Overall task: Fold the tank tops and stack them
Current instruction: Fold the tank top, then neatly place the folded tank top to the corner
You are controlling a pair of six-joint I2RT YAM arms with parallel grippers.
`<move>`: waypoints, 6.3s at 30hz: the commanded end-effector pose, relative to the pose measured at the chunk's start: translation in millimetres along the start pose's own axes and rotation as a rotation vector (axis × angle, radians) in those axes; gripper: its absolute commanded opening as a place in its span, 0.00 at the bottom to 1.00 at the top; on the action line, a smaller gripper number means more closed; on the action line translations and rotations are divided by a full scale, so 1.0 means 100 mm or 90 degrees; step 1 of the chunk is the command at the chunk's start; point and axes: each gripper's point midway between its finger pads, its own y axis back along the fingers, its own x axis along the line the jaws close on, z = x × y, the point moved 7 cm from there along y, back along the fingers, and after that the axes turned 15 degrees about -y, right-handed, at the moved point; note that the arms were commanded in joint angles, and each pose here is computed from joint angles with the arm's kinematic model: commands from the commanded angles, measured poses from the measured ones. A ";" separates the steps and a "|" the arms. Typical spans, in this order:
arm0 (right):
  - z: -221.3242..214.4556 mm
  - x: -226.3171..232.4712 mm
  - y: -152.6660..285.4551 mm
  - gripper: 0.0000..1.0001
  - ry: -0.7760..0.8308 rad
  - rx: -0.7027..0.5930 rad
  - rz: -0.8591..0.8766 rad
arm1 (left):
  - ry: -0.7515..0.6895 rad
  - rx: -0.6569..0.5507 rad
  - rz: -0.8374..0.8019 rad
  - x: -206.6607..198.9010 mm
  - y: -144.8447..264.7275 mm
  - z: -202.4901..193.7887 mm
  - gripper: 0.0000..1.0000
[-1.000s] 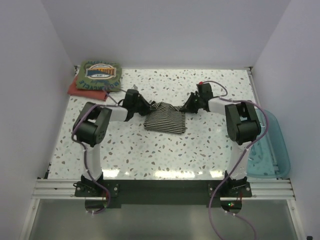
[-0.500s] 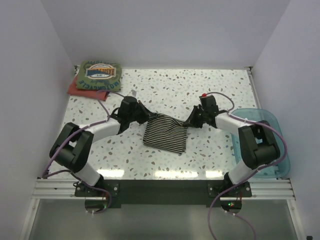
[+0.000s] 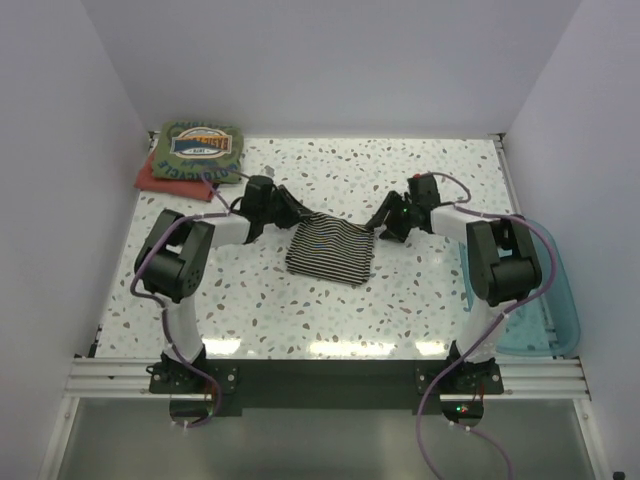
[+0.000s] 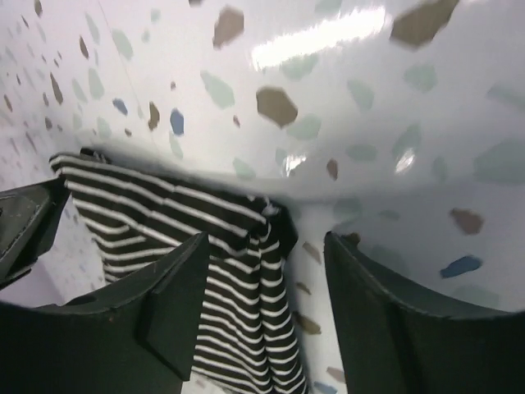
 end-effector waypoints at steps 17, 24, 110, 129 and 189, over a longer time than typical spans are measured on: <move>-0.47 0.67 0.25 0.24 0.117 -0.004 0.090 | -0.111 -0.020 -0.135 -0.69 0.46 -0.14 0.19; -0.55 0.71 -0.35 0.23 0.096 0.106 0.147 | -0.052 0.053 -0.087 -0.41 0.35 -0.78 0.00; -0.28 0.47 0.43 0.33 0.073 0.012 0.116 | -0.187 0.068 -0.021 -0.36 0.70 -0.56 0.38; -0.83 -0.30 -0.03 0.32 0.144 0.101 -0.039 | -0.253 0.195 -0.119 0.37 0.13 -0.45 0.68; -0.45 0.71 0.71 0.61 0.199 0.055 0.100 | -0.521 -0.085 0.524 0.71 0.21 2.49 0.00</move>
